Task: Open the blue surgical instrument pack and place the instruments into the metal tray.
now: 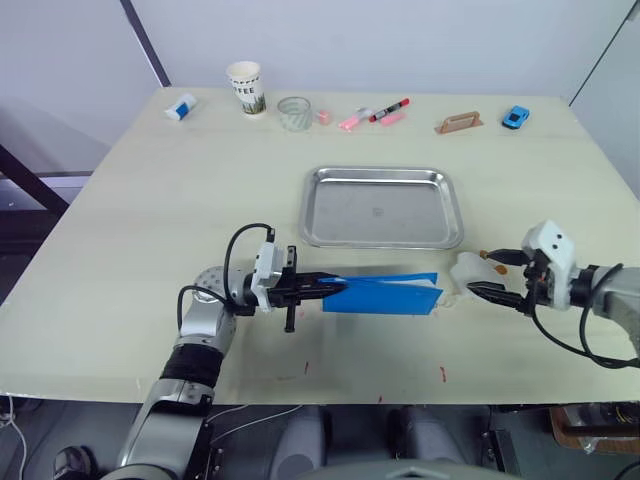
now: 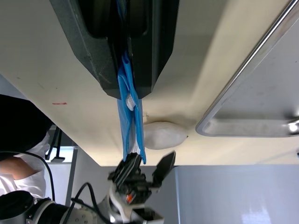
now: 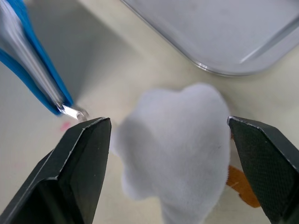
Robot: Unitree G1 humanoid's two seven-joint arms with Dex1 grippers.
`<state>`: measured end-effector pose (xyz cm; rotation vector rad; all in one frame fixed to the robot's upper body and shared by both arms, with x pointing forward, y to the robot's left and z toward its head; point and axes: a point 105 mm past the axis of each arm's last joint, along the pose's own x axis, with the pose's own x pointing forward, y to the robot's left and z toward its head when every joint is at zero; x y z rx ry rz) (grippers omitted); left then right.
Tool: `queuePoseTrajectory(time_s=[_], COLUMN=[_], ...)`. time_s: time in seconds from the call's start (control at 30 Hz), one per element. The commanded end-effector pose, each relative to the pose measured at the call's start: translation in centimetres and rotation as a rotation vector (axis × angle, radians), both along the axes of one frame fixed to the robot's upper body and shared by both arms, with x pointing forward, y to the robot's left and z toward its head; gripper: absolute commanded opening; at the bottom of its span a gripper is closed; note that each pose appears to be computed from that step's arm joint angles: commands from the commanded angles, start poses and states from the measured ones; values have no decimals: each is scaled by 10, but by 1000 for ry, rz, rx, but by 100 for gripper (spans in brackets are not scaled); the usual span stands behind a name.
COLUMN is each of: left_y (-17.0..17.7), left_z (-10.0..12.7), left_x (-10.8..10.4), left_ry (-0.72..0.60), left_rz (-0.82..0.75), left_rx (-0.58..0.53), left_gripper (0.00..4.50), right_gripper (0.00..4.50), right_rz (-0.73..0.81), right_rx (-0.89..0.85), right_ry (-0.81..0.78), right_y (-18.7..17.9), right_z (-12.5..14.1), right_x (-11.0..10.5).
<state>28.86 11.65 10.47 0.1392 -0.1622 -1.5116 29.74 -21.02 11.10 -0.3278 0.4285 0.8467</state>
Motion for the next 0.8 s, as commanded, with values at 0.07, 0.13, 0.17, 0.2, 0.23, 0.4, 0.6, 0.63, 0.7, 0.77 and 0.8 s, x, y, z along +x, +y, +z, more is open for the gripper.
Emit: queuePoseTrajectory(time_s=[0.07,0.13,0.17,0.2,0.23,0.4,0.6,0.63,0.7,0.77,0.8], left_y=[-1,-2,-1,-1,-1,-2,-5,-5,-4,-4,-4], left_z=[5,4,4,4,4,2,0,-1,-2,-3,-3], left_x=[-3,-4,-4,-4,-3,-2,0,0,0,1,1], left_ry=[-44,-43,-43,-42,-42,-41,-35,-33,-31,-30,-30], left_rz=[9,11,11,12,12,9,2,0,-2,-5,-6], left_rx=[4,4,4,5,6,13,31,35,43,50,54], left_gripper=[0,0,0,0,0,0,0,0,0,0,0], right_gripper=[366,282,244,193,151,5,5,5,5,5,5], right_rz=[-26,-19,-17,-15,-14,-4,50,61,78,103,112], right_rx=[-11,-9,-8,-8,-4,18,217,246,303,351,373], right_ry=[-15,-12,-12,-13,-17,-43,-106,-112,-121,-128,-130], right_y=[-1,-1,-1,0,0,0,11,14,18,23,25], right_z=[-2,-2,-2,-2,0,13,62,70,83,95,101], right_x=[8,7,7,7,7,2,-15,-18,-22,-26,-28])
